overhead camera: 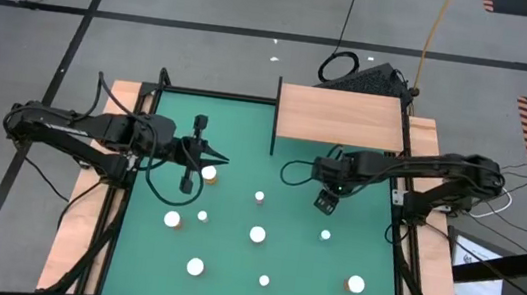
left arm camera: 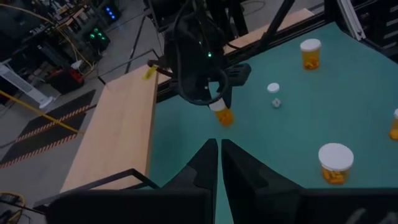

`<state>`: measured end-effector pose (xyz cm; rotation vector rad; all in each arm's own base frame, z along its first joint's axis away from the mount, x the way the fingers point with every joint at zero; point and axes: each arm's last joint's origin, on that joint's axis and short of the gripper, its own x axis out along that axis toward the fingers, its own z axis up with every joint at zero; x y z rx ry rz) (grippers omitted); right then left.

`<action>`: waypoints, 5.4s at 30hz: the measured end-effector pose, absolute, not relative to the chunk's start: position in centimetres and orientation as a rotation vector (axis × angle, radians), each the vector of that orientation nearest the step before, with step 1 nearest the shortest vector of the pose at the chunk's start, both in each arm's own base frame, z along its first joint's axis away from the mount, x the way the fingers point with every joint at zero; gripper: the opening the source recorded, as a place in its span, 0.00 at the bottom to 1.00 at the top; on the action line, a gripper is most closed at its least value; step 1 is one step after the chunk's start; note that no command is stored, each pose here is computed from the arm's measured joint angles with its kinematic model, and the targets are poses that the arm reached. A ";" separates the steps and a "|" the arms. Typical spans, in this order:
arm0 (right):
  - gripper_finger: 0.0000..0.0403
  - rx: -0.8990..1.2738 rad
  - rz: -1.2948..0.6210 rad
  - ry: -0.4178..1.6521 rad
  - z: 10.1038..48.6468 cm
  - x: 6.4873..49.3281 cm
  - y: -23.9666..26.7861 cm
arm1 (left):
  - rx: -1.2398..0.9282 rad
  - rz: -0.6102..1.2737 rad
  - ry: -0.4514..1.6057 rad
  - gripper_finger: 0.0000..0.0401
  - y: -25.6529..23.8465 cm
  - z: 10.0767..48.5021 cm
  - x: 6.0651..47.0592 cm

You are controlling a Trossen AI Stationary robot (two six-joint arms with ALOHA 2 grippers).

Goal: Pick and place medicine bottles onto shelf by color
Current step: Put the orange pill bottle on the shelf

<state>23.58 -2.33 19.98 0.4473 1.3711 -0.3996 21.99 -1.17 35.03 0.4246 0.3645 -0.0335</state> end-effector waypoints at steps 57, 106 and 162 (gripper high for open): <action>0.51 0.731 -0.839 1.325 35.3 12.0 -28.5 | 0.411 -0.030 0.366 0.06 -1.2 35.0 22.0; 0.51 1.099 -1.466 1.046 33.1 12.3 -29.4 | 0.410 -0.030 0.361 0.06 -1.2 35.1 22.0; 0.83 0.511 -1.106 0.731 43.1 12.4 -14.9 | 0.302 -0.011 0.366 0.06 -1.2 35.0 22.0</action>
